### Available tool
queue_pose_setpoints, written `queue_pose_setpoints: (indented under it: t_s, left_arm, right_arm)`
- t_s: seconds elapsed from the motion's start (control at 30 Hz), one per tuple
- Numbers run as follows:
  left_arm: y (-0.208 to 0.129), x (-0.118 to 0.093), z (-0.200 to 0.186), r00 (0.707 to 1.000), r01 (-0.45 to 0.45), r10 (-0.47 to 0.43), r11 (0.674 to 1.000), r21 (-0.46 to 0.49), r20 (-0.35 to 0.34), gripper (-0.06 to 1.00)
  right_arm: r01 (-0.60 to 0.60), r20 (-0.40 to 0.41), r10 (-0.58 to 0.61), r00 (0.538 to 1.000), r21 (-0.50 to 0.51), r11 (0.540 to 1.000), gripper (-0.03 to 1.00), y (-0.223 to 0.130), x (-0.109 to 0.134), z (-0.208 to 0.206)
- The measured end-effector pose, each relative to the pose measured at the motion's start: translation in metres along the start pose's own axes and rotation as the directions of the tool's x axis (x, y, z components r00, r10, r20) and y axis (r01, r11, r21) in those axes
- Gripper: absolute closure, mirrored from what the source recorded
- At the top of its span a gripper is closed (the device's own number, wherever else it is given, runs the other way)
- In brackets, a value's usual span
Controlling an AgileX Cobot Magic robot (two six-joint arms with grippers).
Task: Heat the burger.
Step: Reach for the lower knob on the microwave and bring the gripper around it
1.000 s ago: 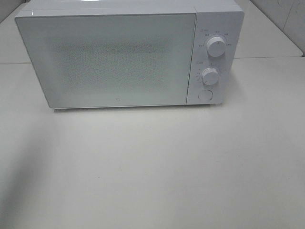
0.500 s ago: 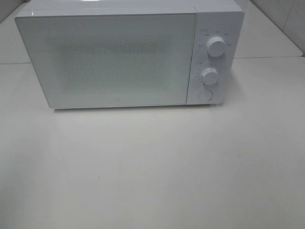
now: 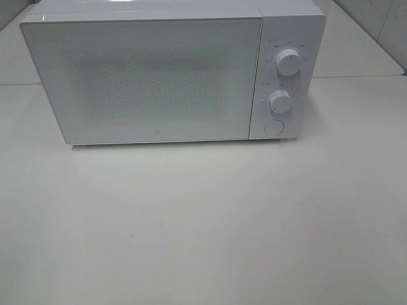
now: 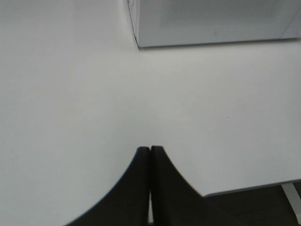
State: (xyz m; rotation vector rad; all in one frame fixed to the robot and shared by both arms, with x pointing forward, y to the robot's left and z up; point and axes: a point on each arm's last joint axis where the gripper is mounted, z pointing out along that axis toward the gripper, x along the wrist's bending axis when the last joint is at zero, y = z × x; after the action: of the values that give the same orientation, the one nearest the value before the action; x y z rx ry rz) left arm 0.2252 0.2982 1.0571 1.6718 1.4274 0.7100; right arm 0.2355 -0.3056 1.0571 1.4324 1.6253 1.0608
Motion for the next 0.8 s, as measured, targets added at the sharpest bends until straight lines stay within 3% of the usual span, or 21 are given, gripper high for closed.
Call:
queue_pose_setpoints:
  t_s: [0.27,0.8]
  left_arm:
    - [0.0009,0.0005,0.0043,0.998,-0.063,0.063,0.995,-0.073,-0.003,0.94]
    - [0.0010,0.0008,0.0070,0.998,-0.067,0.067,0.994,-0.085,-0.004,0.94]
  right_arm:
    - [0.000,0.000,0.000,1.000,-0.005,1.000,0.24,0.0005,0.0000,0.0000]
    - [0.000,-0.001,0.000,1.000,-0.007,1.000,0.24,0.0006,0.0001,0.0000]
